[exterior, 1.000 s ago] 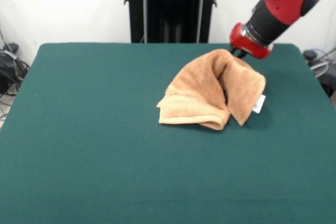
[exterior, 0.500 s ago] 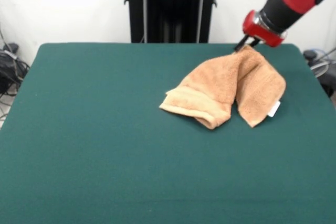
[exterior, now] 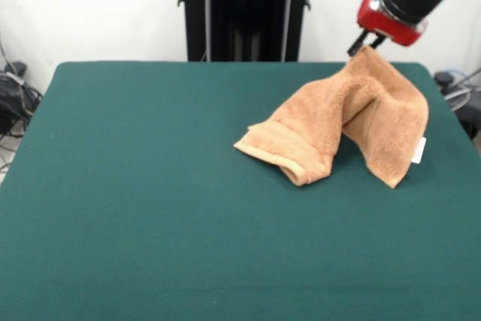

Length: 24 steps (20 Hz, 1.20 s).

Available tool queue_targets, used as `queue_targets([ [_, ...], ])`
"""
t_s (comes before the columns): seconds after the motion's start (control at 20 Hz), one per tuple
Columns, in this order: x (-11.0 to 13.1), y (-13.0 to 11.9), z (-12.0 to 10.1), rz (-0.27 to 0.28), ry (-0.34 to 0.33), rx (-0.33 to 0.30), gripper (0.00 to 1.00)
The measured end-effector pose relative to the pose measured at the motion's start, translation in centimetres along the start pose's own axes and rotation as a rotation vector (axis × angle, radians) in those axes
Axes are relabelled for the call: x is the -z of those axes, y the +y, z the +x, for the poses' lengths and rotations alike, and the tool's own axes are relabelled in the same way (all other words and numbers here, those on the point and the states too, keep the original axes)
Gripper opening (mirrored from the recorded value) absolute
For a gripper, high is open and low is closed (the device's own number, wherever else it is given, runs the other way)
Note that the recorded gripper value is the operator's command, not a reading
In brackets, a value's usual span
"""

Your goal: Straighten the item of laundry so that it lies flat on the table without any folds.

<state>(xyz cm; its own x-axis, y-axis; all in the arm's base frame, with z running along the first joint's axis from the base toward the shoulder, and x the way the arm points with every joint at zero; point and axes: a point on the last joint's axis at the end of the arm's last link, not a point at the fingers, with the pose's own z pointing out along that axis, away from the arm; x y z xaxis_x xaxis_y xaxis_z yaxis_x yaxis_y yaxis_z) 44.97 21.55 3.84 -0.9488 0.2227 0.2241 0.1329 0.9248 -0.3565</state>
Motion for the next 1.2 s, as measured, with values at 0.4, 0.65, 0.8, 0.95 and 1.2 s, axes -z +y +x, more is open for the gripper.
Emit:
queue_targets([
  [0.4, 1.7, -4.4, -2.3, -0.034, 0.038, -0.058, 0.0],
  [0.65, 1.7, -8.5, -3.9, -0.051, 0.099, -0.111, 0.0],
  [0.8, 1.1, -10.9, -5.3, -0.07, 0.121, -0.155, 0.0],
  [0.95, 0.8, -12.3, -6.1, -0.074, 0.127, -0.173, 0.0],
  [1.2, 0.7, -13.7, -6.6, -0.072, 0.14, -0.178, 0.0],
])
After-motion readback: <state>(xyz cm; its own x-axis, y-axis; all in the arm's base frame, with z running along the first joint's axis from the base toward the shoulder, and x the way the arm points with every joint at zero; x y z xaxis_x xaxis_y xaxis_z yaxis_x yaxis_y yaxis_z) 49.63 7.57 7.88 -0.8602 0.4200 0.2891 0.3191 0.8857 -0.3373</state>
